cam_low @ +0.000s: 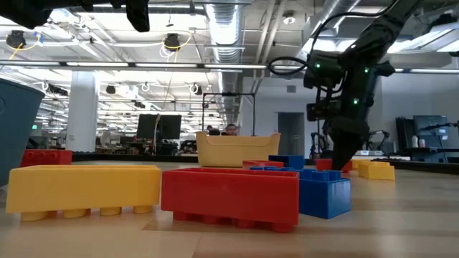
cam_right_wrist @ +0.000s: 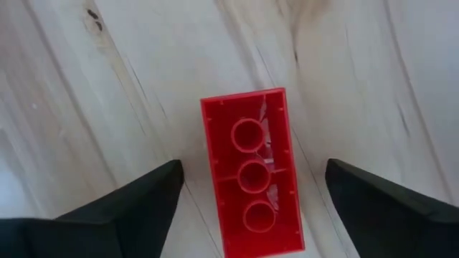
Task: Sort & place blocks by color
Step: Put the red game piece into the green bin
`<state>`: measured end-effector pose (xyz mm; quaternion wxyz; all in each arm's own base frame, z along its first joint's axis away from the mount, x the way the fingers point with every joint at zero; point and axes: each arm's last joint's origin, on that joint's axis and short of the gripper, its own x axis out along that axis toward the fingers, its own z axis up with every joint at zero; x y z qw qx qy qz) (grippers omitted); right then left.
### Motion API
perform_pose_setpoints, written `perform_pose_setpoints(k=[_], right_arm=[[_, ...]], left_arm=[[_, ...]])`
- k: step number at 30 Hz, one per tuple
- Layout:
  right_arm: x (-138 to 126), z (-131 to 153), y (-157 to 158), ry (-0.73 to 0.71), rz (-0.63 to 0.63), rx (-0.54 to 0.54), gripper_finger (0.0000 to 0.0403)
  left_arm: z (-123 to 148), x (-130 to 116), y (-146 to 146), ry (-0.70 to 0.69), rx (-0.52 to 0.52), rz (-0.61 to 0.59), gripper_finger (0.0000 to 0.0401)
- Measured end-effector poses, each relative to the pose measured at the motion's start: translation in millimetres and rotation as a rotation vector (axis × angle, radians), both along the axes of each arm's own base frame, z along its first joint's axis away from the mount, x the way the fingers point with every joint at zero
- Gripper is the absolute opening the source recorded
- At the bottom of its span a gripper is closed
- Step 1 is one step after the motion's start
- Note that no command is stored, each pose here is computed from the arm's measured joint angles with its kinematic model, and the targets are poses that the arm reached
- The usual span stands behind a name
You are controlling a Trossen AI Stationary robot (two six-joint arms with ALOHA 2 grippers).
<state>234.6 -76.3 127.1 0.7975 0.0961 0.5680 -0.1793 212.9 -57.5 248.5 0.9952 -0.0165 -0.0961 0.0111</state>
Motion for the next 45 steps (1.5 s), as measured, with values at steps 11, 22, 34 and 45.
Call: perform_pose_setpoints(k=[11,22,34,45], right_arm=[[1,5,9,0.007,0.021,0.052,0.0287],[20,76,57,-0.076,0.091,0.093,0.0116],[-23,125,191,-0.147,0.338,0.35,0.0132],[-74,105,277,-0.128,0.214,0.357,0.0152]], left_arm=[[0,0,0,0.002,0.0,0.001,0.0066],[0,0,0,0.003,-0.014,0.008,0.0066],[-1,0,0,0.012,-0.021,0.007,0.0066],[-1,0,0,0.009,-0.063,0.0,0.0066]])
